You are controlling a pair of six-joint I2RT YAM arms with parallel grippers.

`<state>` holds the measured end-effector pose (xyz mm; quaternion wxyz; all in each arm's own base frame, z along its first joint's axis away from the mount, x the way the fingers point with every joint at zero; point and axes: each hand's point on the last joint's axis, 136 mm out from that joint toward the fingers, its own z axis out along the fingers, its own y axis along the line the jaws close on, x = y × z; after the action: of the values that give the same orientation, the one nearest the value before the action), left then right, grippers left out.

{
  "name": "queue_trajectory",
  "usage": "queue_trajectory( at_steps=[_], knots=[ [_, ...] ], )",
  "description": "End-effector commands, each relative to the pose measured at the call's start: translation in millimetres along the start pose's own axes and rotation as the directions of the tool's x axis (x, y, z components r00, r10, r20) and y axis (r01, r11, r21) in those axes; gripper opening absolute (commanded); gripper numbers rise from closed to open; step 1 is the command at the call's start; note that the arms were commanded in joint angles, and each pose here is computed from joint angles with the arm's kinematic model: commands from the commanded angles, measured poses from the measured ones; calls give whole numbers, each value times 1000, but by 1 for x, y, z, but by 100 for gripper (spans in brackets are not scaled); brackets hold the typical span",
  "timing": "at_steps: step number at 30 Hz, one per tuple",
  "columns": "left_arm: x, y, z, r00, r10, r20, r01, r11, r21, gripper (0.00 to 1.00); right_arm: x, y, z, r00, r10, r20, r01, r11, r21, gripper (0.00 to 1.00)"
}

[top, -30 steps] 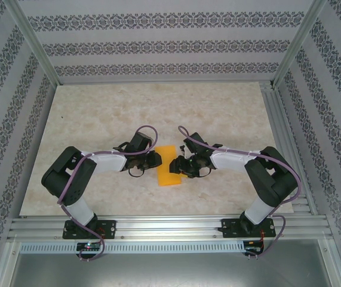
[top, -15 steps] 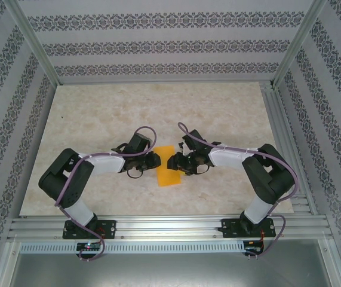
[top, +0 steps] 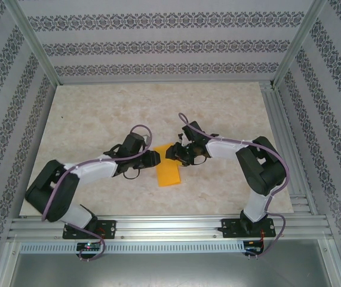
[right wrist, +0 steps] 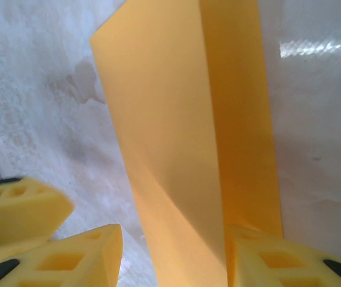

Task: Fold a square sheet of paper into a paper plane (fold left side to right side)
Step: First fold the square sheet of paper in half at the center of the table.

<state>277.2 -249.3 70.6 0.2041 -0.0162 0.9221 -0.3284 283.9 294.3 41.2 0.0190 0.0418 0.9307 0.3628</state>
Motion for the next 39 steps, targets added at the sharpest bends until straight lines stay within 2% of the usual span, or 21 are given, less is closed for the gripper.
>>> queue_trajectory(
  at_steps=[1, 8, 15, 21, 29, 33, 39],
  knots=[
    [8, -26, -20, 989, 139, 56, -143, 988, 57, 45, -9, 10, -3, 1000, 19, 6, -19, 999, -30, 47],
    [52, -63, -30, 942, 334, 32, -336, 939, 79, 53, -11, 19, 0, 997, 76, -34, -78, 994, -74, 41],
    [87, -68, -6, 881, 470, -58, -472, 881, -31, 62, -9, 20, -4, 995, 88, -45, -91, 994, -65, 38],
    [86, -70, 9, 852, 519, -71, -524, 842, -125, 67, -6, 16, -5, 995, 88, -43, -90, 995, -49, 38],
    [94, -67, 29, 772, 610, -182, -636, 728, -256, 73, -6, 14, -4, 995, 93, -43, -95, 995, -43, 38],
    [94, -64, 34, 747, 626, -223, -663, 675, -324, 73, -6, 12, -3, 995, 92, -47, -94, 995, -42, 38],
    [90, -53, 35, 720, 636, -276, -684, 586, -434, 68, -5, 12, -2, 994, 93, -51, -95, 995, -41, 38]
  ],
)
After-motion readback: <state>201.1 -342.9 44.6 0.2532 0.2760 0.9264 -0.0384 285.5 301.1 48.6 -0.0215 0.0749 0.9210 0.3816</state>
